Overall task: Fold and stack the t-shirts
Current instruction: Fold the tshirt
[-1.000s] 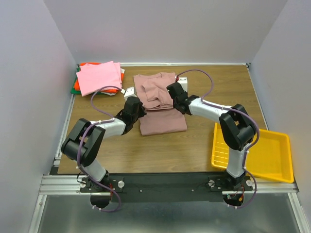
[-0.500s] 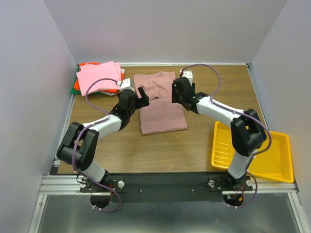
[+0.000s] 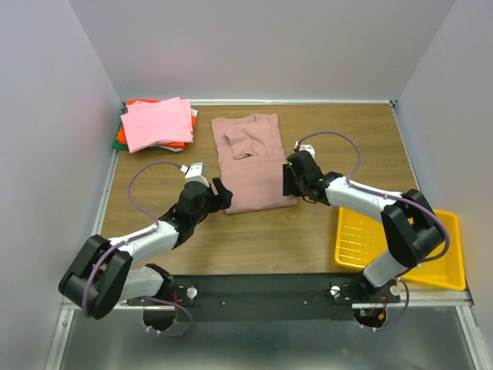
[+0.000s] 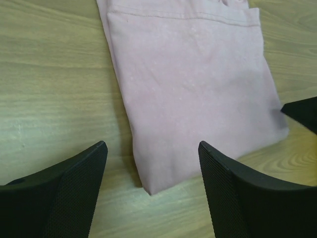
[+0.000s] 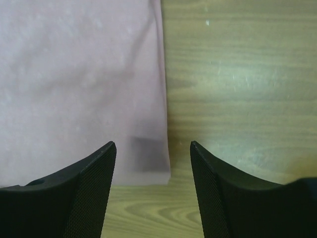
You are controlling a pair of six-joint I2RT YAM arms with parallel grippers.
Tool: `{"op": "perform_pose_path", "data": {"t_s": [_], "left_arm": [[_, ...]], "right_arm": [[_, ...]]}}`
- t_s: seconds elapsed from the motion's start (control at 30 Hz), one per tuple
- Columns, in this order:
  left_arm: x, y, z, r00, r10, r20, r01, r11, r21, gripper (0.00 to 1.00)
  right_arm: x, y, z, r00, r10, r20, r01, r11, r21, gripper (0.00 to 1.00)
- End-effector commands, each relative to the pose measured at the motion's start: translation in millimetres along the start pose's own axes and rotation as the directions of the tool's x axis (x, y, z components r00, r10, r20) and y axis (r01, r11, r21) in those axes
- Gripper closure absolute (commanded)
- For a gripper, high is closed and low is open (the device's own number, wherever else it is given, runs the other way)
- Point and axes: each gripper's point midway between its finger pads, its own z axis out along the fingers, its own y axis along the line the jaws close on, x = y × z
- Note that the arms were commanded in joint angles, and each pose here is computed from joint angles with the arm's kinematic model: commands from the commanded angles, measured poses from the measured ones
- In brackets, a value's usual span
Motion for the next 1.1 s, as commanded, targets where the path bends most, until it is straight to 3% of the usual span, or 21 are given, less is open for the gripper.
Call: {"op": "perform_pose_path", "data": {"t_s": [0.0,0.33,0.73,1.07], "left_arm": [[9.7,-3.9,-11.0,0.999,-0.052,-0.012,0.052,0.998,0.040,0.23],[44.9,4.2,-2.1,0.991,-0.048,-0.127,0.048,0.999,-0.004,0.30],[71.6,0.6,3.6,0.978,-0.038,-0.207,0.033,0.999,-0.027,0.35],[84.1,16.6,-0.6,0.973,-0.041,-0.228,0.013,0.992,-0.127,0.46]], "right_arm": [[12.3,-0.2,-10.3,0.999,0.045,-0.018,-0.046,0.998,-0.034,0.33],[39.2,-8.7,-6.0,0.996,0.061,-0.065,-0.062,0.998,-0.016,0.37],[64.3,-8.6,6.2,0.990,0.058,-0.131,-0.061,0.998,-0.021,0.57],[80.0,-7.3,15.3,0.984,0.053,-0.172,-0.059,0.998,-0.029,0.67]]}}
